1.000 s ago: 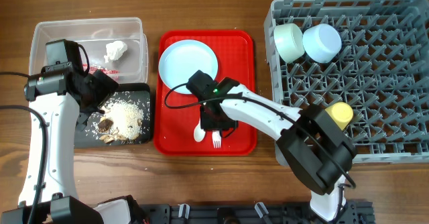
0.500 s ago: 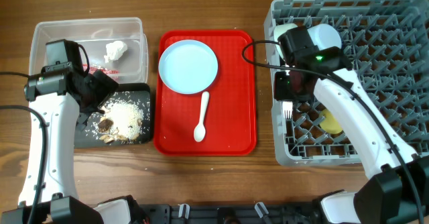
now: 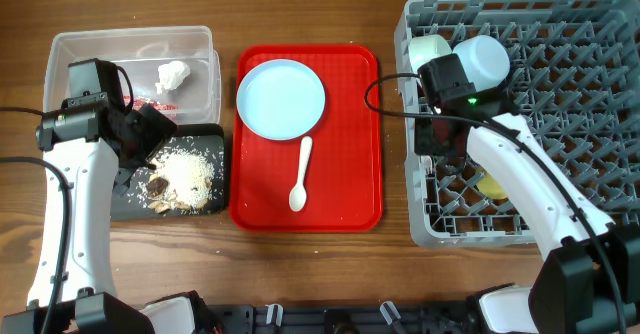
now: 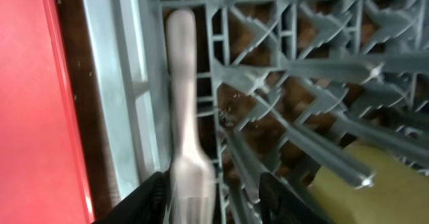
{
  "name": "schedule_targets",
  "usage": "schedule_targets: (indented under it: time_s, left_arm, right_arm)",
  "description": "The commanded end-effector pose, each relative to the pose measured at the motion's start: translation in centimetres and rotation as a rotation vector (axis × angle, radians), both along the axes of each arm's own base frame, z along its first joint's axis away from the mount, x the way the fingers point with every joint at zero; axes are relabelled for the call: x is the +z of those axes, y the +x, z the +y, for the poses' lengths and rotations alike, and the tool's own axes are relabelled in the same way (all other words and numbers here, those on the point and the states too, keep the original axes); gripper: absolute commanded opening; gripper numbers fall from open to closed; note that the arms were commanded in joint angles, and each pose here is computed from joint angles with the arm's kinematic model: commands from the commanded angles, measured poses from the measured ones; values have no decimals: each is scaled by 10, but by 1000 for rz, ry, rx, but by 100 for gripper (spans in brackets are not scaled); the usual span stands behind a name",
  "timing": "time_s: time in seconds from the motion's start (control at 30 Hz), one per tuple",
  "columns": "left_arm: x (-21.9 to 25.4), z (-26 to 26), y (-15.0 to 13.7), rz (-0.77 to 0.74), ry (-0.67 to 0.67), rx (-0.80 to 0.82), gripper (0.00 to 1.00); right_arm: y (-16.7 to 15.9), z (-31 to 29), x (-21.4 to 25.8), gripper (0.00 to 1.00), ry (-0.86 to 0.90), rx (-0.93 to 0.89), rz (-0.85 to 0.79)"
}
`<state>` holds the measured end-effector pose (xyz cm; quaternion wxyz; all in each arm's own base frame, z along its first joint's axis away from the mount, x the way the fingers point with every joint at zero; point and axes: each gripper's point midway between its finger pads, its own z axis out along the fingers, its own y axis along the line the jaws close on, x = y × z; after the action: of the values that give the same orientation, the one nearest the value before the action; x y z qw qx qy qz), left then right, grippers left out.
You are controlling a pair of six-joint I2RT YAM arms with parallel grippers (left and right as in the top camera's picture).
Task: Sort waste into correct bins and load items into the dishwasher rack
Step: 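Grasp the white spoon with the right gripper and put it in the rack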
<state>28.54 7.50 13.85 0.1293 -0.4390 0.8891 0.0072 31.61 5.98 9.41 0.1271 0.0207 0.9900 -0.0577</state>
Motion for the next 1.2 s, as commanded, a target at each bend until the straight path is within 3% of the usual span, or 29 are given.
schedule_targets:
  time_s: [0.0, 0.07, 0.17, 0.23, 0.37, 0.47, 0.67, 0.8, 0.87, 0.9, 1.03, 1.17]
  left_arm:
    - [6, 0, 1, -23, -2, 11, 100]
    - [6, 0, 1, -23, -2, 11, 100]
    - [6, 0, 1, -23, -2, 11, 100]
    - [6, 0, 1, -23, -2, 11, 100]
    - [6, 0, 1, -23, -2, 11, 100]
    - [6, 0, 1, -23, -2, 11, 100]
    - [6, 0, 1, -23, -2, 11, 100]
    - [6, 0, 1, -23, -2, 11, 100]
    - [6, 0, 1, -23, -2, 11, 100]
    - [6, 0, 1, -23, -2, 11, 100]
    - [6, 0, 1, -23, -2, 11, 100]
    - [6, 0, 0, -23, -2, 11, 100]
  right_arm:
    - [20, 1, 29, 47, -13, 12, -78]
    - [28, 8, 48, 47, 27, 20, -114]
    - [34, 88, 76, 47, 389, 246, -143]
    - [27, 127, 86, 47, 517, 340, -148]
    - [15, 189, 75, 57, 481, 408, -190]
    - [-3, 238, 34, 58, 432, 472, -131]
    - [-22, 255, -61, 59, 267, 304, -6]
    - [-27, 251, -96, 50, 227, 260, 56]
    - [-33, 243, -99, 34, 200, 235, 84]
    - [-35, 237, -100, 33, 185, 198, 98]
    - [-45, 224, -99, 18, 157, 90, 138]
    - [-40, 207, -73, 4, 156, 92, 130]
